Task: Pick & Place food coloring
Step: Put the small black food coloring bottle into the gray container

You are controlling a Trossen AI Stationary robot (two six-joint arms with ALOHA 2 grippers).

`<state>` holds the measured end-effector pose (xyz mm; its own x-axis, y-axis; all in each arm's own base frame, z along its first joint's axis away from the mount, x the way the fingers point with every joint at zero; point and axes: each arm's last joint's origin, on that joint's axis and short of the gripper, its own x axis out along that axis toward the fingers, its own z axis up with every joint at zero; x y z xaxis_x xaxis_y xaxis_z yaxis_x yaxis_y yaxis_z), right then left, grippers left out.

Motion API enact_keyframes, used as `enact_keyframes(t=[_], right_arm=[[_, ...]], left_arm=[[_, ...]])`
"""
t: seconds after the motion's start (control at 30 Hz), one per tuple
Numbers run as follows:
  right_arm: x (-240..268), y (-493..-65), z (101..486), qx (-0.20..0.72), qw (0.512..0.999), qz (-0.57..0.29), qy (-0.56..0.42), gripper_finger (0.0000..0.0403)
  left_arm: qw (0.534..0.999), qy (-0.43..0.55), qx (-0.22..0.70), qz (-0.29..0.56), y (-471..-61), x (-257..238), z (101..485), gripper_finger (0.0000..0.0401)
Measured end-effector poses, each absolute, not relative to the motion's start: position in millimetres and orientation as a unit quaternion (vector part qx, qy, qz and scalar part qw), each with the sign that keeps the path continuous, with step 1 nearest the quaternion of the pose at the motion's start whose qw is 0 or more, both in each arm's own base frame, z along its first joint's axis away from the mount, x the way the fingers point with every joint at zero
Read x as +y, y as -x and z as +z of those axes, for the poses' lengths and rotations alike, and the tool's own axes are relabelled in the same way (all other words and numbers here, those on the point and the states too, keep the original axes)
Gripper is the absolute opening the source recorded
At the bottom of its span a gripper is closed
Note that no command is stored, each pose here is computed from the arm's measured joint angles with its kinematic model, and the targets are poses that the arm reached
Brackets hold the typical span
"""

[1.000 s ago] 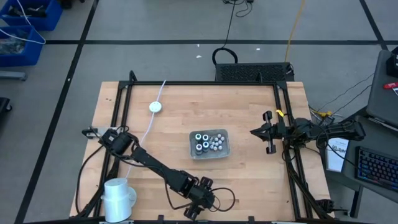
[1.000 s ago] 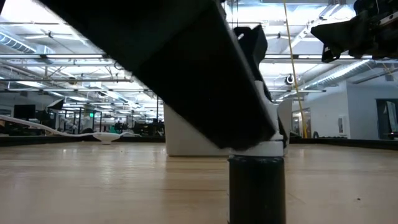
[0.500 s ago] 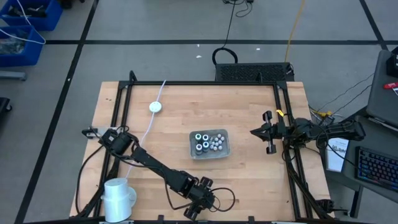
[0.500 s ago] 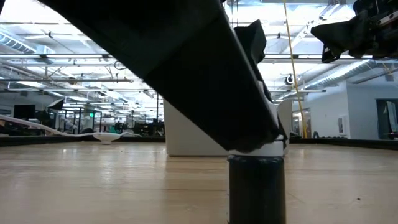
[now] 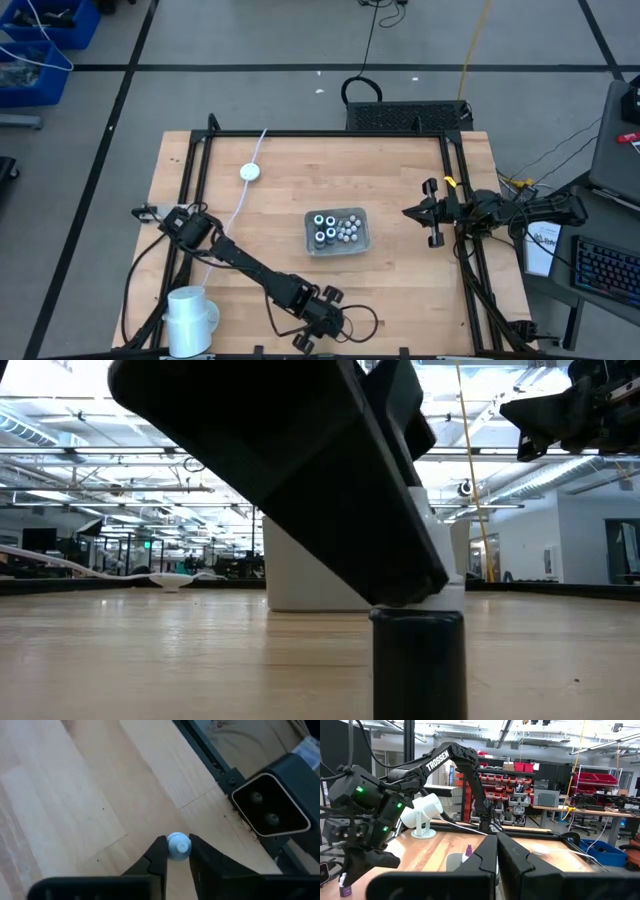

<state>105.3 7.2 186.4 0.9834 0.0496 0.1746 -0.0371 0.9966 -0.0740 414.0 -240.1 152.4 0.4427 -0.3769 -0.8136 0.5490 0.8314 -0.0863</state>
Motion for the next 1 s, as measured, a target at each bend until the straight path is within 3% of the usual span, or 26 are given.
enact_keyframes(t=[0.27, 0.53, 0.7, 1.0], right_arm=[[7, -105, 186, -0.088, 0.995, 0.023, 0.035, 0.0004], [7, -105, 186, -0.084, 0.996, 0.025, 0.025, 0.0004], [8, -105, 188, -0.098, 0.994, 0.038, 0.006, 0.0004], [8, -105, 190, -0.106, 0.993, 0.041, -0.005, 0.0004]], left_arm=[[0.844, -0.142, 0.435, -0.279, -405, -231, 186, 0.0055], [0.854, -0.183, 0.428, -0.234, -367, -195, 276, 0.0055], [0.888, -0.177, 0.377, -0.197, -329, -156, 314, 0.0055], [0.963, -0.119, 0.214, -0.115, -250, -70, 285, 0.0055]])
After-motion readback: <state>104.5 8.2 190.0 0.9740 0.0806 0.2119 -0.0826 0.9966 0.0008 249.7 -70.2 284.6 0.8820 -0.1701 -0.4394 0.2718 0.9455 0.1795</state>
